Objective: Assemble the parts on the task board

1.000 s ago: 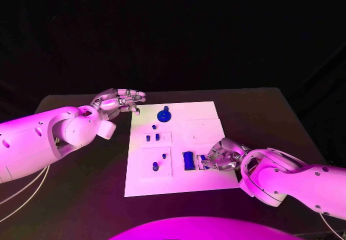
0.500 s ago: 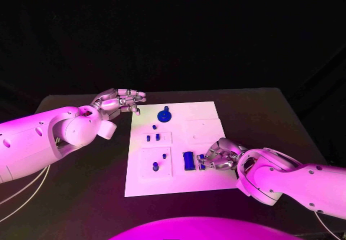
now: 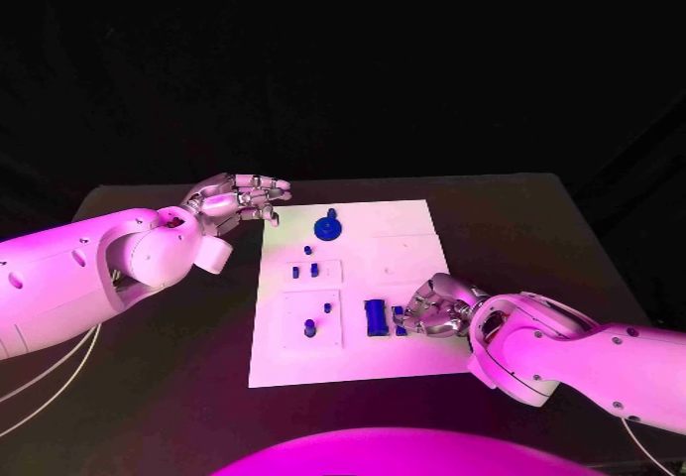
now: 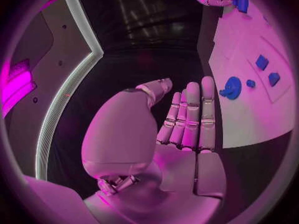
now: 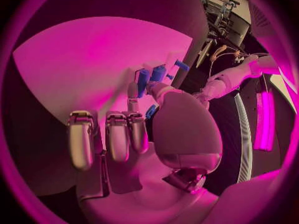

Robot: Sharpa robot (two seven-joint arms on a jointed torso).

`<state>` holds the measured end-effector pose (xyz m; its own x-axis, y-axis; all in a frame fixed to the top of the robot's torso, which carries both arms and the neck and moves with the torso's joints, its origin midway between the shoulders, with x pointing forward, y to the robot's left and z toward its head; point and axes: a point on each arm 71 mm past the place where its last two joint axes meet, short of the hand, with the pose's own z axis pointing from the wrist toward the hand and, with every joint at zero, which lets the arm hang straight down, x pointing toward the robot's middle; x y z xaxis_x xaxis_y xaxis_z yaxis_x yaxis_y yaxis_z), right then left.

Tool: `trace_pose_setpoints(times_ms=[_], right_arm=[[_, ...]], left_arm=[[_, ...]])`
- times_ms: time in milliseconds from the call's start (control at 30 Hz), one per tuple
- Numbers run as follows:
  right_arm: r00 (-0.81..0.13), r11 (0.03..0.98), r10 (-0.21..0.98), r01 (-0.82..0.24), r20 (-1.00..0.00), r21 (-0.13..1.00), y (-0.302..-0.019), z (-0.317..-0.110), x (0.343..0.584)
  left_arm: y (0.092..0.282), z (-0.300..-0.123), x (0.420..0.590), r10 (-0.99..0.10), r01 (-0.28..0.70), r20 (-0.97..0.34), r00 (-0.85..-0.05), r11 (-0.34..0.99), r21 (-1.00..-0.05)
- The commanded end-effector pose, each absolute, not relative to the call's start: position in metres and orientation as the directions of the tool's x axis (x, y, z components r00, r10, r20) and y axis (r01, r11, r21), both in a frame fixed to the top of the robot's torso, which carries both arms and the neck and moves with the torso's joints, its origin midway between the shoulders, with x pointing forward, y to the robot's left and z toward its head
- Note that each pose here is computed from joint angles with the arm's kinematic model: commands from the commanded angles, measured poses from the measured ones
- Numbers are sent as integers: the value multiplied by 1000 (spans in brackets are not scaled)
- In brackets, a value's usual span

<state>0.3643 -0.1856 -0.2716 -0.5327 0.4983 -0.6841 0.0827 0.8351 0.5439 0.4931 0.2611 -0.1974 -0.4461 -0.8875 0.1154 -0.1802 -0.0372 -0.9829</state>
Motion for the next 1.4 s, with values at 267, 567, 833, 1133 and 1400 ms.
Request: trace_pose_setpoints(times_ms=[267,567,833,1133,1400], right_arm=[[-546,852,462,54,-699,521,-185,-273,364],[-543,853,459,47,-703,520,-185,-273,364],[-543,853,459,47,-703,520,-186,-273,364],[-558,855,445,31,-700,518,-190,-273,363],[-569,857,435,22,-698,516,-193,-273,361]], left_arm=[[259,-196,492,-879,-180,126,-460,-47,-982],[260,-196,492,-880,-180,126,-459,-46,-983],[260,-196,492,-880,-180,125,-458,-46,-983],[261,-197,492,-881,-181,124,-456,-45,-983],[261,-197,492,-882,-181,124,-455,-45,-982]])
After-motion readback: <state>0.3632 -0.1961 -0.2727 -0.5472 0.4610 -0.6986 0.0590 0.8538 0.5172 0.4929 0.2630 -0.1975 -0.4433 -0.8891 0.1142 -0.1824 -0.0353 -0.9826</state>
